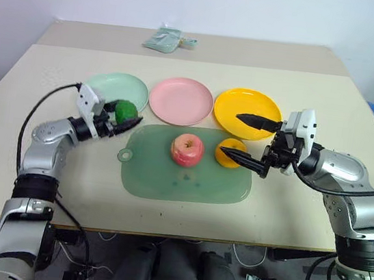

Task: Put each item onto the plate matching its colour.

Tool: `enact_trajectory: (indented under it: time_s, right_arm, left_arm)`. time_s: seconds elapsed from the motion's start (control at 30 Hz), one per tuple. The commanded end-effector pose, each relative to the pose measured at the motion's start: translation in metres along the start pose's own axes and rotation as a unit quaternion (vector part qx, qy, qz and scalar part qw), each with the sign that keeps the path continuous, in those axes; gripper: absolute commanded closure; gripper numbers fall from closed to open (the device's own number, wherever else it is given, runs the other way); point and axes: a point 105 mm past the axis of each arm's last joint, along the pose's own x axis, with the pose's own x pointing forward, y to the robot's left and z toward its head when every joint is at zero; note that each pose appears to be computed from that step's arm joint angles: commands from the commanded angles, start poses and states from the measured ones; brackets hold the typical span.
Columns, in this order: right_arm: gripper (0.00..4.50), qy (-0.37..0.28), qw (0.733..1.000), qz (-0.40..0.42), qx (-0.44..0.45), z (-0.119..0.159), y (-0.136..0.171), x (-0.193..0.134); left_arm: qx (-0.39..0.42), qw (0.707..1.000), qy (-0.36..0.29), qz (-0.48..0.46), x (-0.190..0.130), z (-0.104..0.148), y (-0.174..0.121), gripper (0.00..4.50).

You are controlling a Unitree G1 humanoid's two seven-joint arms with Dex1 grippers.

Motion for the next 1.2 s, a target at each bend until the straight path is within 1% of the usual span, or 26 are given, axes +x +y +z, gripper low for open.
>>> enact_trajectory:
  time_s: [0.03,0.13,0.27,0.33,0.47,0.57,0.63,0.67,0.77,0.83,0.9,0.97,1.03,1.07,1.13,1.2]
  right_arm:
    - [0.00,-0.052,0.998,-0.011,-0.014,0.023,-0.001,0.017]
    - [0.00,-0.077,0.996,-0.047,-0.010,0.026,-0.005,0.040]
    - [0.00,-0.085,0.995,-0.058,-0.017,0.026,-0.004,0.052]
    - [0.00,-0.086,0.995,-0.055,-0.019,0.027,-0.002,0.053]
    - [0.00,-0.082,0.995,-0.060,-0.022,0.027,-0.007,0.047]
    - [0.00,-0.077,0.995,-0.062,-0.025,0.026,-0.009,0.044]
    - [0.00,-0.073,0.995,-0.062,-0.027,0.025,-0.009,0.043]
    - [0.00,-0.072,0.995,-0.063,-0.027,0.025,-0.009,0.042]
    - [0.00,-0.071,0.995,-0.065,-0.027,0.025,-0.009,0.040]
    - [0.00,-0.070,0.995,-0.067,-0.028,0.025,-0.010,0.039]
    - [0.00,-0.067,0.995,-0.069,-0.028,0.024,-0.011,0.037]
    - [0.00,-0.064,0.995,-0.065,-0.029,0.023,-0.010,0.036]
    - [0.00,-0.063,0.996,-0.053,-0.025,0.023,-0.007,0.036]
    - [0.00,-0.062,0.997,-0.046,-0.023,0.024,-0.005,0.036]
    - [0.00,-0.062,0.997,-0.039,-0.020,0.024,-0.003,0.037]
    - [0.00,-0.060,0.997,-0.037,-0.023,0.024,-0.003,0.038]
  left_arm:
    - [0.005,0.995,-0.031,0.091,0.006,0.020,0.027,1.48]
    - [0.003,0.987,-0.029,0.159,0.008,0.020,0.046,1.48]
    - [0.012,0.976,-0.021,0.215,0.009,0.017,0.064,1.48]
    - [0.010,0.970,-0.020,0.243,0.009,0.015,0.071,1.48]
    - [0.012,0.962,-0.015,0.272,0.010,0.014,0.080,1.48]
    - [-0.006,0.955,0.001,0.296,0.008,0.005,0.085,1.48]
    - [-0.026,0.959,0.011,0.282,0.012,-0.001,0.082,0.45]
    - [-0.018,0.960,0.011,0.278,0.013,0.000,0.081,0.09]
    - [0.006,0.962,-0.004,0.273,0.016,0.009,0.080,0.03]
    - [0.007,0.969,-0.026,0.246,0.019,0.018,0.075,0.03]
    - [0.030,0.969,-0.052,0.238,0.018,0.032,0.075,0.03]
    - [0.025,0.976,-0.081,0.201,0.021,0.045,0.068,0.03]
    - [0.014,0.987,-0.119,0.107,0.028,0.058,0.046,0.03]
    - [0.019,0.991,-0.120,0.059,0.030,0.060,0.033,0.03]
    - [0.030,0.993,-0.116,-0.003,0.031,0.058,0.015,0.03]
    - [0.024,0.992,-0.103,-0.071,0.028,0.052,-0.004,0.03]
